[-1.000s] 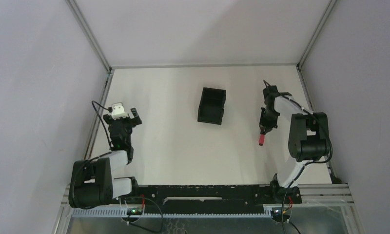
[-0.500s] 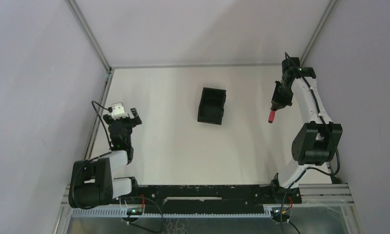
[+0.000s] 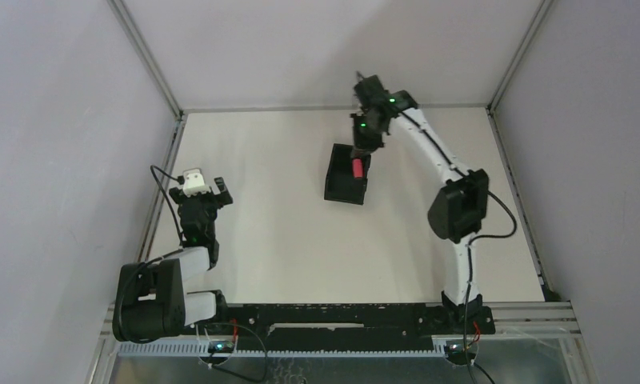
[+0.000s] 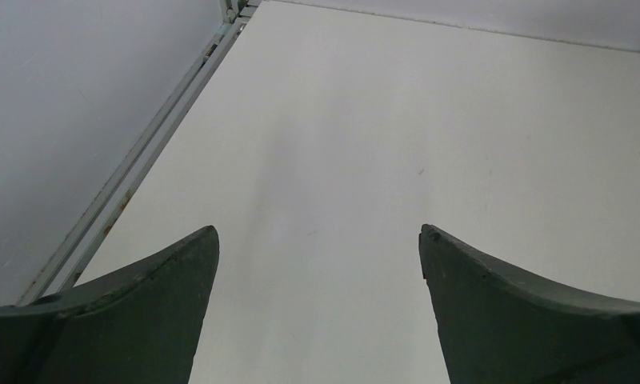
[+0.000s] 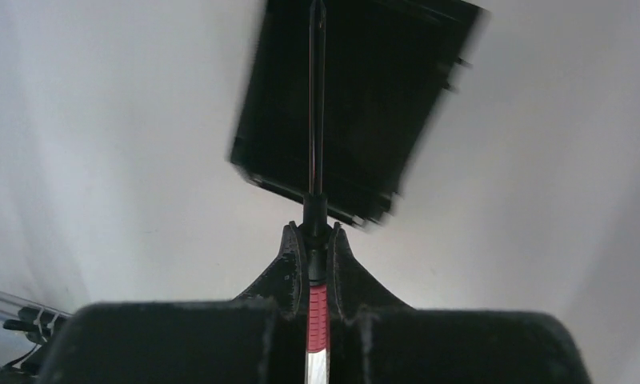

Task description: Put the screwdriver in the bin

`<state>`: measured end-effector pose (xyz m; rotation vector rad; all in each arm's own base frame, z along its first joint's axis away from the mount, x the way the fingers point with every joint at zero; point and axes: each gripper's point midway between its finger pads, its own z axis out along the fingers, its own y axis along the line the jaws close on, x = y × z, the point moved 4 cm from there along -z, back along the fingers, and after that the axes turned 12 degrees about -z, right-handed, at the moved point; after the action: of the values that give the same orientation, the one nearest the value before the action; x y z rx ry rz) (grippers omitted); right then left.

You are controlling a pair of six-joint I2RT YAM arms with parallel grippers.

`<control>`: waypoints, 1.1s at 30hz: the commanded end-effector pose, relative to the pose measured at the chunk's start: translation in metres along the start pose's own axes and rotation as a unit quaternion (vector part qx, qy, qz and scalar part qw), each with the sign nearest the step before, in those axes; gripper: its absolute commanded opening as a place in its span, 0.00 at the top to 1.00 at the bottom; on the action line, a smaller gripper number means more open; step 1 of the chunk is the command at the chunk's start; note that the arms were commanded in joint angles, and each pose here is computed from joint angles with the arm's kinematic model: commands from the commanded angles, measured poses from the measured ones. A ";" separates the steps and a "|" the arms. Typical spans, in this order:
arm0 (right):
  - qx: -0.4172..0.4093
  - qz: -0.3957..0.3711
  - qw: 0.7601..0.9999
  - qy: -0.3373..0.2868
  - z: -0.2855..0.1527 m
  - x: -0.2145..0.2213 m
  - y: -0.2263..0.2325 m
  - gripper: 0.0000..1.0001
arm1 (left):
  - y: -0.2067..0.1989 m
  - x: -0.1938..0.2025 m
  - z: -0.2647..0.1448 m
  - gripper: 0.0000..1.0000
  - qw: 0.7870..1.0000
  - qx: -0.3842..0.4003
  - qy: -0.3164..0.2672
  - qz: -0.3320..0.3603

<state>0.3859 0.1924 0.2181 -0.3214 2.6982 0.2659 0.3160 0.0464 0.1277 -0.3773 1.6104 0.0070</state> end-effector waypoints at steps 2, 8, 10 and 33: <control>0.001 -0.073 0.997 -0.040 0.019 -0.029 0.042 1.00 | -0.006 -0.013 0.002 0.00 1.000 0.007 -0.024 -0.007; 0.039 -0.139 0.989 -0.015 0.068 -0.015 0.047 1.00 | -0.006 -0.013 0.002 0.00 1.000 0.007 -0.023 -0.008; 0.057 -0.154 0.986 -0.003 0.083 -0.008 0.044 1.00 | -0.005 -0.013 0.002 0.00 1.000 0.007 -0.024 -0.007; 0.102 -0.145 0.981 -0.082 0.054 -0.025 0.047 0.55 | -0.006 -0.013 0.002 0.00 1.000 0.007 -0.024 -0.007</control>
<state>0.4119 0.2532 0.1051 -0.6924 2.6441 -0.1041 0.3160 0.0464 0.1277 -0.3773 1.6104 0.0070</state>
